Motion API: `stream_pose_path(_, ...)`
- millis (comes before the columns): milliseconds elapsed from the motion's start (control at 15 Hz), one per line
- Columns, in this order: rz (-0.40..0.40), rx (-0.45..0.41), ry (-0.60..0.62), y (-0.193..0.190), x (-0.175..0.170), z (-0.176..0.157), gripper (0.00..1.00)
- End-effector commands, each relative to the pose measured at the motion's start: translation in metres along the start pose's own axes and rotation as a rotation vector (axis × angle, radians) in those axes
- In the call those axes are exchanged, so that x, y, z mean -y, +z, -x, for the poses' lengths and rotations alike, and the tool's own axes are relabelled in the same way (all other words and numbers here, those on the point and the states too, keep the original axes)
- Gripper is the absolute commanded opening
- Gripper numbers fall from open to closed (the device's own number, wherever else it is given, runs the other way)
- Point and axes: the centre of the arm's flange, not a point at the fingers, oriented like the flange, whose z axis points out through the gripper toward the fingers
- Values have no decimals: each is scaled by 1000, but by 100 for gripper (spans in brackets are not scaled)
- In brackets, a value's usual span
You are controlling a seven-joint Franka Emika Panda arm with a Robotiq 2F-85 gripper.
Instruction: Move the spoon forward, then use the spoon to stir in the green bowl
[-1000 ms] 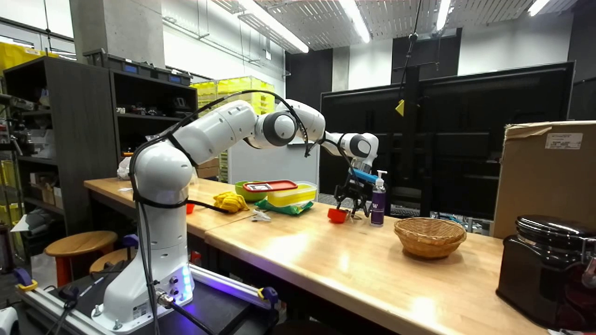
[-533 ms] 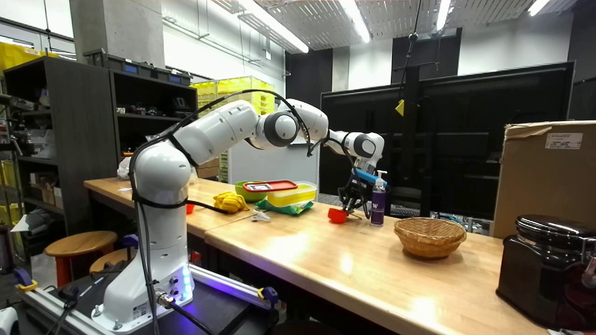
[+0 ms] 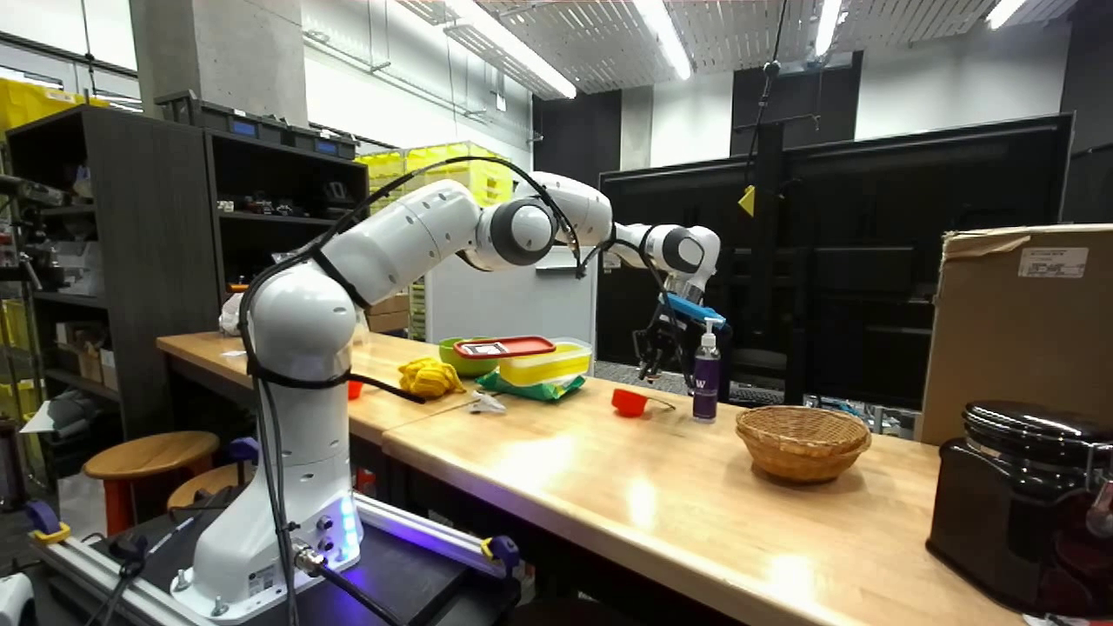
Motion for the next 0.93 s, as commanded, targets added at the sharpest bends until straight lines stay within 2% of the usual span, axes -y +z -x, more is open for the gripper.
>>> stream_pose_path(0, -7, -10, -51, -44, 34, 17, 4)
stream_pose_path(200, -47, 5, -161, -76, 75, 37, 4)
stream_pose_path(400, -104, -22, -188, -99, 122, 51, 4)
stream_pose_path(667, -215, -152, -48, -96, 191, 58, 4)
stream_pose_path(867, -231, -234, 96, -91, 216, 59, 4)
